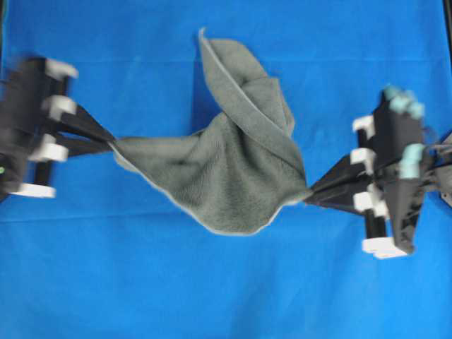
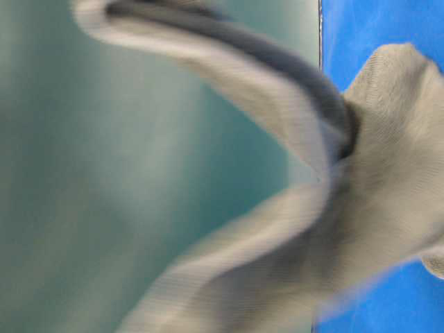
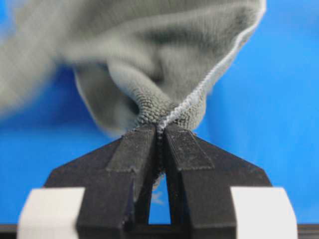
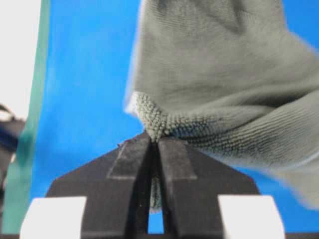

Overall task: Fold a large towel.
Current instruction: 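Lift the towel with both grippers and pull it toward the far edge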

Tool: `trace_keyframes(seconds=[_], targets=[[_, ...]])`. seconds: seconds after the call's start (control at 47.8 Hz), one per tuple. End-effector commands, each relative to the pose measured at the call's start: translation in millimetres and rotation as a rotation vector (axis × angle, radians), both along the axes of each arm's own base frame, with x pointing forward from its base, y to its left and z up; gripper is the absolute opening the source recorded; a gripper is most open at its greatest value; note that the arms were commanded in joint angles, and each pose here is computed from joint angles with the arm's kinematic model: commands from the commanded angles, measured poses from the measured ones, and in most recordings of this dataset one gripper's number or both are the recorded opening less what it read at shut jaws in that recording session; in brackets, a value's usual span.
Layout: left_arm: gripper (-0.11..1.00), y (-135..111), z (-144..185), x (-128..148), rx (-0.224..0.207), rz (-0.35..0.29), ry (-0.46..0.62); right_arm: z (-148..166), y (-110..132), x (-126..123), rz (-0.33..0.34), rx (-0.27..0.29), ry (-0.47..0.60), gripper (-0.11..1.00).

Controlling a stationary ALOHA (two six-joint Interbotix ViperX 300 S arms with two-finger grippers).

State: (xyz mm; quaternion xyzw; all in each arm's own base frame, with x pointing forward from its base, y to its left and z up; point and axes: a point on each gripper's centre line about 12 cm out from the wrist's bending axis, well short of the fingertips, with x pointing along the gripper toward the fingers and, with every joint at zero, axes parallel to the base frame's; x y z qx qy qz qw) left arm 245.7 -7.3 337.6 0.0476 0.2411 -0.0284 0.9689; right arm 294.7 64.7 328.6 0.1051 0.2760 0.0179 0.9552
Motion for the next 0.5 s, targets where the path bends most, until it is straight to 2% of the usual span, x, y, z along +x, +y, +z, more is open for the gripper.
trace_keyframes(seconds=[0.0,0.125,0.251,0.293,0.397,0.481], targets=[[0.03,8.8,40.7,-10.4,0.011,0.034,-0.124,36.3,-19.8,-4.7,-0.062,-0.074,-0.064,0.02],[0.03,36.8,67.5,-18.5,0.043,0.149,-0.201,63.2,-73.2,-12.6,-0.270,-0.207,-0.027,0.02],[0.03,78.5,81.2,-21.9,0.139,0.298,-0.225,86.7,-125.4,-22.7,-0.474,-0.340,-0.005,0.02],[0.03,96.7,85.7,-22.9,0.153,0.370,-0.235,94.4,-142.0,-27.6,-0.539,-0.384,-0.004,0.02],[0.03,129.5,93.8,-26.5,0.165,0.499,-0.246,119.4,-175.4,-43.6,-0.680,-0.490,-0.030,0.02],[0.03,142.7,103.2,-30.3,0.137,0.565,-0.264,137.2,-185.1,-53.6,-0.735,-0.521,-0.065,0.02]])
